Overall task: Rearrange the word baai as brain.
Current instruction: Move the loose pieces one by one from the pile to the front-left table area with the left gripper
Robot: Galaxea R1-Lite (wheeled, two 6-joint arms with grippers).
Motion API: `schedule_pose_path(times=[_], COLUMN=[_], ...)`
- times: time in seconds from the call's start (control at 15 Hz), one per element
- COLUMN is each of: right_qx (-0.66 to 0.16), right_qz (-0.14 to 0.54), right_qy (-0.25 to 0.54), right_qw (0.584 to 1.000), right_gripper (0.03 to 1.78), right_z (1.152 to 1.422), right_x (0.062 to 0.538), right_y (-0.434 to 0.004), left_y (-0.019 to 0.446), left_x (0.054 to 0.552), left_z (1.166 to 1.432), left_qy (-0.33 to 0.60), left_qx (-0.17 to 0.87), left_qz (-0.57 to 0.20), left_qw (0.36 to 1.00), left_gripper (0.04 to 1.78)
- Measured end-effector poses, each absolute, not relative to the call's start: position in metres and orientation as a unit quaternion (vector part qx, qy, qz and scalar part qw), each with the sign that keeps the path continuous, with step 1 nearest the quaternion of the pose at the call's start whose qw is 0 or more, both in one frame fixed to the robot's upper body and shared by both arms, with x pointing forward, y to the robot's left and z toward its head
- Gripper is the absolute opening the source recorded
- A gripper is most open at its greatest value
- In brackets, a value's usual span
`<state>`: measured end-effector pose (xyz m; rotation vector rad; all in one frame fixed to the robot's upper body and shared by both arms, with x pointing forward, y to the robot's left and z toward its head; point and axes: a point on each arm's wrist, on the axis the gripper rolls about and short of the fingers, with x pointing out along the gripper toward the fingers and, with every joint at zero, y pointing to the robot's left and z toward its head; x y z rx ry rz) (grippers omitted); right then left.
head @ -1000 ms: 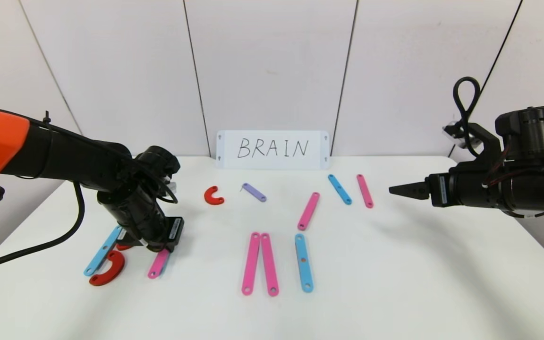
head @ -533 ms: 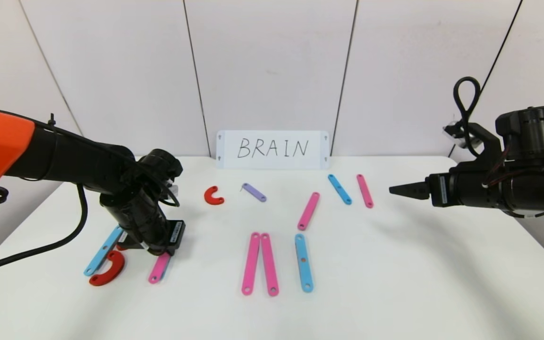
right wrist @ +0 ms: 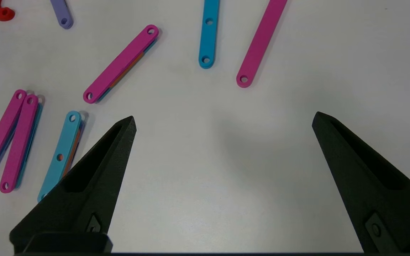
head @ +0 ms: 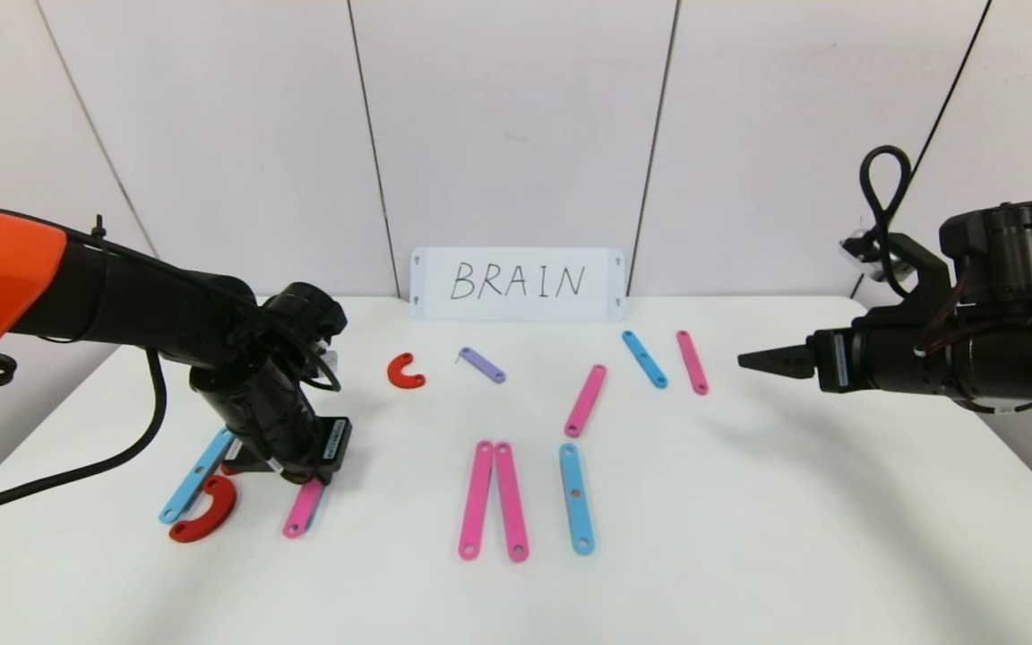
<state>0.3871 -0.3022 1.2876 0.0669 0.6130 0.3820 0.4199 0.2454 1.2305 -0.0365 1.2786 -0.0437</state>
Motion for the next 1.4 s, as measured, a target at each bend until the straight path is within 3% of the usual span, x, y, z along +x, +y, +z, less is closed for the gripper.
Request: schedule_pose_path(times=[0.2,0.47,0.67,1.0,1.4], right_qx=[0.033,0.033,0.032,0.032,0.033], right_qz=[0.187,0.188,0.188,0.188,0.187], right_qy=[0.3,0.3,0.3,0.3,0.3], right_qw=[0.935,0.935,0.935,0.935,0.935], right_gripper=[1.73,1.73,1.73,1.73,1.73], right_z=[1.288,1.287,1.287,1.287,1.288], right_x=[0.387,0.387,0.387,0.387,0.387], right_y=[-0.302,-0.302,-0.302,-0.302,-0.302], left_y=[0.245,0.245,0.245,0.244,0.235], left_x=[0.42,0.421,0.421,0.425,0.462], left_z=[1.231,1.232,1.233,1.239,1.274], left_qy=[0.596,0.594,0.589,0.579,0.521], left_qx=[-0.018,-0.018,-0.02,-0.024,-0.05], left_qz=[-0.02,-0.021,-0.023,-0.025,0.003], left_qw=[0.803,0.804,0.807,0.815,0.852], left_gripper=[0.67,1.36,1.66,1.74,1.74])
